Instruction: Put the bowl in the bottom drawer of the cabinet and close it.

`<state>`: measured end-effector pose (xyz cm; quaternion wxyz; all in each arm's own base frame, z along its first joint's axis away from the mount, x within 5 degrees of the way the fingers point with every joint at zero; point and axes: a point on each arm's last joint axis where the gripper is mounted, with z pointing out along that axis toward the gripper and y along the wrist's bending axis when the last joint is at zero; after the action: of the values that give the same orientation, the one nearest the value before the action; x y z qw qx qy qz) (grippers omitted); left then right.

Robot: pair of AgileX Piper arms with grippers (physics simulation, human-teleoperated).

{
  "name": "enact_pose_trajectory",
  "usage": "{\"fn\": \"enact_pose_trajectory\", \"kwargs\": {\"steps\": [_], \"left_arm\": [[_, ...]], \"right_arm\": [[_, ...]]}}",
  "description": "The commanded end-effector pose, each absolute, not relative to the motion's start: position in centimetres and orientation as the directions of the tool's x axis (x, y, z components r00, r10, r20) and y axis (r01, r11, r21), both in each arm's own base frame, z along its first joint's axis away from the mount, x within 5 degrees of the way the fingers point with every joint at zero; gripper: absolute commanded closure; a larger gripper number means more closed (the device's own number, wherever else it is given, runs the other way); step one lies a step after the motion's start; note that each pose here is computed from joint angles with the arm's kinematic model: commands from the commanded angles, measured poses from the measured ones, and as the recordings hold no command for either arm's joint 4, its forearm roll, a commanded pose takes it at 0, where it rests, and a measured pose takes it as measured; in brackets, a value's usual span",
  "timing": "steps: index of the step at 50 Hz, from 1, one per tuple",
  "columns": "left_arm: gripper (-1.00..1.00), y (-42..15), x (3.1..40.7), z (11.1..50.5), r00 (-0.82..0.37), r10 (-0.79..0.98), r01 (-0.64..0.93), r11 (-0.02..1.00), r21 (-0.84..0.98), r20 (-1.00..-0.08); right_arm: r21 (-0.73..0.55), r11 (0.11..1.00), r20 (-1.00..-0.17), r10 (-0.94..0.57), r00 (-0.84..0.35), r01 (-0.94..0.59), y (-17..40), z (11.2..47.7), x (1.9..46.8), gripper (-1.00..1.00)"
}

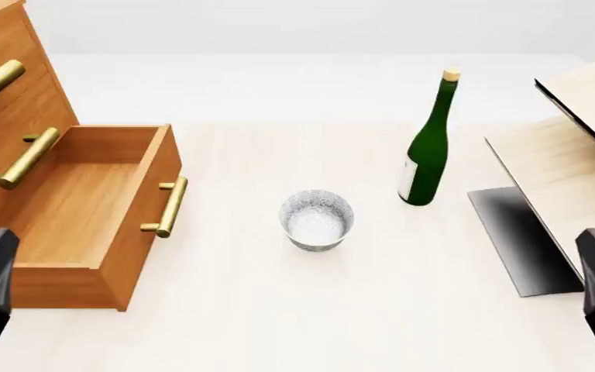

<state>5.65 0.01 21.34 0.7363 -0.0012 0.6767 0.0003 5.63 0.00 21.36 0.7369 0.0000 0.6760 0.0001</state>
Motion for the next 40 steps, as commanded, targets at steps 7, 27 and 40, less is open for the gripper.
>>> {"fn": "enact_pose_trajectory", "kwargs": {"steps": [7,27,40], "left_arm": [[-1.00,0.1,5.7,21.4,0.085,-0.017,-0.014,1.000,-0.018,-0.996],[-1.00,0.0,5.7,21.7,0.079,-0.022,0.008,1.000,-0.022,-0.997],[-1.00,-0.3,5.7,23.3,0.086,0.005,0.045,0.999,0.009,-0.996]], "right_arm": [[0.002,1.000,-0.997,0.002,0.079,-0.002,0.0,21.4,5.7,-1.00],[0.002,1.000,-0.997,0.002,0.081,-0.001,0.0,21.4,5.7,-1.00],[0.002,1.000,-0.997,0.002,0.081,-0.001,0.0,21.4,5.7,-1.00]]}}
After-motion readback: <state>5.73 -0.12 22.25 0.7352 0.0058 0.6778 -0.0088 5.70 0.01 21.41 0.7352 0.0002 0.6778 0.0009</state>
